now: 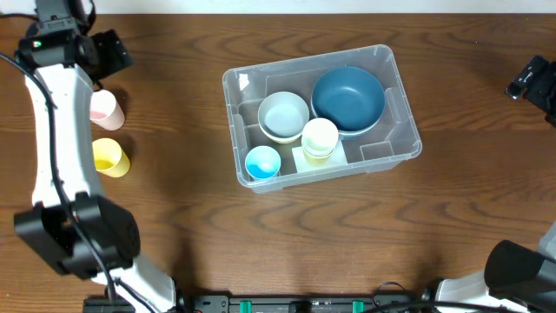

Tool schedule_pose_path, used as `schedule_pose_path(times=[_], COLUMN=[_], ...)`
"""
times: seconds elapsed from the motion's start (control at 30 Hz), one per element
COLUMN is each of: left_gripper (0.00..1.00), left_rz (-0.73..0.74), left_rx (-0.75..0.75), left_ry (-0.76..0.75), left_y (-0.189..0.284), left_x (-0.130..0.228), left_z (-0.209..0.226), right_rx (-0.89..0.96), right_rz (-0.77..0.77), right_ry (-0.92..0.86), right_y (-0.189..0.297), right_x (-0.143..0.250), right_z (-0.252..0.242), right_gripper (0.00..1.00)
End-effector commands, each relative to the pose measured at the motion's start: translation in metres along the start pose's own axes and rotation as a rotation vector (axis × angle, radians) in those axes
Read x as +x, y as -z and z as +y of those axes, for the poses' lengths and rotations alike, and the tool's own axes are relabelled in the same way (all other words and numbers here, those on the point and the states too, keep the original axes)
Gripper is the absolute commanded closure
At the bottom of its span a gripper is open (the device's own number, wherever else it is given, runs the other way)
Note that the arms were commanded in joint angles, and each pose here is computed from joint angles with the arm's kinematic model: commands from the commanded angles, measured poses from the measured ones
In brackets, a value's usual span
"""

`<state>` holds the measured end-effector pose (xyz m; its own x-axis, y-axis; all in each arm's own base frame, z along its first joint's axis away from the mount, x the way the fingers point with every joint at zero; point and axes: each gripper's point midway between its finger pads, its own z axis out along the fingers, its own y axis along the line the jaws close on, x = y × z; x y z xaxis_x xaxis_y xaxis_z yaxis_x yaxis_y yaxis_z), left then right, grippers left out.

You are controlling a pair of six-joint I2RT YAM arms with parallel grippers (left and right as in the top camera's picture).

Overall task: Pack container
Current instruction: 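Move the left gripper to the pink cup and grasp it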

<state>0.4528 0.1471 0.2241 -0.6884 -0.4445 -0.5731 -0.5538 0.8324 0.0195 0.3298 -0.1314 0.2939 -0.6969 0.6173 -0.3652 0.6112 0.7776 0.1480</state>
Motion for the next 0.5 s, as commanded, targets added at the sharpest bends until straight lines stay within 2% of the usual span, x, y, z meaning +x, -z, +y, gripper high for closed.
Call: schedule_pose_path(times=[0.0,0.17,0.47], left_gripper=[0.0,0.0,0.01], left_rz=[0.058,0.13,0.269], left_rx=[-0.048,-0.065,-0.09], left_ry=[-0.004,-0.094,-0.123], left_y=[-0.035,-0.082,-0.149], left_x=[0.008,0.024,0.066], left_z=[0.016,0.015,0.012], right_rx=[-0.004,-0.005,-0.005], right_rz=[-0.001,-0.002,-0.002], right_ry=[0.008,0.008,0.008], right_y=[0.001,0.001,0.001], right_x=[0.0,0.0,0.0], right_z=[0.001,0.001,0.001], right_gripper=[0.01,0.01,0.01])
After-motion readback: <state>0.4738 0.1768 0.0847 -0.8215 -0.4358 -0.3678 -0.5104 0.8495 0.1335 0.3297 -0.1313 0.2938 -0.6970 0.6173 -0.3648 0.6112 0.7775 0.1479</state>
